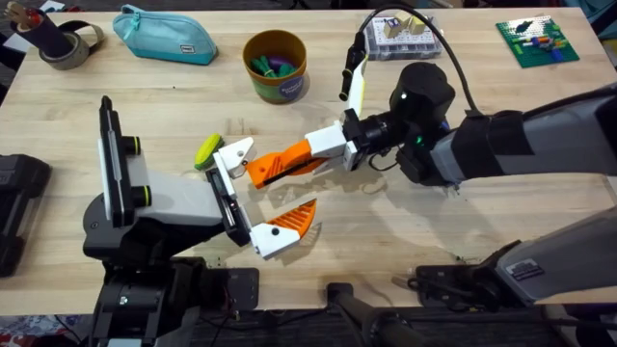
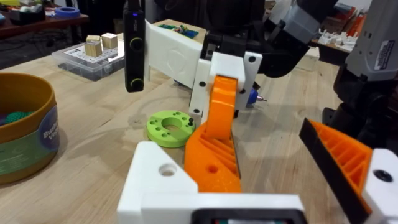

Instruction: Pick up the gripper from the table and insert it into the empty holder that is missing its gripper. Then pick up a screw, insert it into the mounting hole, and use the screwdriver to tighten it. Finally, clean up the table by picking up the vegetable and placing it into the bucket.

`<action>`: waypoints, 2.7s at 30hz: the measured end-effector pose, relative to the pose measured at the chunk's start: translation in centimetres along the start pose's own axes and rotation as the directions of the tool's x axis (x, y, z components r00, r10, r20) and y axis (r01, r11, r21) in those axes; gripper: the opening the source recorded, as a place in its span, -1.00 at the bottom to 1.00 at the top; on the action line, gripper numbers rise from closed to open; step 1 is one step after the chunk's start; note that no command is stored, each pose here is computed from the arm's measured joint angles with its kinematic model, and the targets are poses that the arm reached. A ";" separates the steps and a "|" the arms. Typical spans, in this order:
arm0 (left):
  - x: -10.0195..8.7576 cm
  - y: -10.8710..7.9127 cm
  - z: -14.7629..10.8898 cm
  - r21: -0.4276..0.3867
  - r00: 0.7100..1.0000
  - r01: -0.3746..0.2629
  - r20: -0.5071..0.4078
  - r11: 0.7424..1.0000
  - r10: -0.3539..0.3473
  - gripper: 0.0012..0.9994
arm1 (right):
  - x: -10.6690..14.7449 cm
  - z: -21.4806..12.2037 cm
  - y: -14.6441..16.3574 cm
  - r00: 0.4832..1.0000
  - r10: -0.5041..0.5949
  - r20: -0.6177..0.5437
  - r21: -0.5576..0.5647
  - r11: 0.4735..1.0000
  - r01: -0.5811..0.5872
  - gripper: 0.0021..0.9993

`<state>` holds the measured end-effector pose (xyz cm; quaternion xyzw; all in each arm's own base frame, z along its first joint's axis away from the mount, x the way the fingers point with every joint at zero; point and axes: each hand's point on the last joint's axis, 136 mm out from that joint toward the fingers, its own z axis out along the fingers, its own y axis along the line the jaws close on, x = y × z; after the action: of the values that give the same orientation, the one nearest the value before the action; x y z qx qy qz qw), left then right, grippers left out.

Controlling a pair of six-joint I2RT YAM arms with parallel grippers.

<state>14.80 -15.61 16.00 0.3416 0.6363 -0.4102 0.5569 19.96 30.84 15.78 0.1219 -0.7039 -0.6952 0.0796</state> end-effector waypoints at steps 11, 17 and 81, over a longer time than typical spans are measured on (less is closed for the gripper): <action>0.0 0.0 0.0 -0.002 1.000 0.000 0.000 1.000 0.000 0.98 | 0.0 -0.4 0.2 1.000 -0.005 -0.007 -0.005 1.000 0.005 -0.96; 0.0 0.0 0.0 -0.002 1.000 0.000 0.000 1.000 0.000 0.98 | 0.0 -0.9 1.1 0.997 -0.076 -0.010 -0.024 0.997 0.076 -0.96; 0.0 0.2 0.0 -0.014 1.000 -0.001 0.001 1.000 0.001 0.98 | -1.2 0.3 1.0 0.997 0.024 0.072 -0.020 1.000 -0.023 -0.96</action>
<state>15.02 -15.50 15.99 0.3378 0.6387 -0.4056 0.5598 20.98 31.44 16.87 0.0874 -0.7011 -0.7049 0.0634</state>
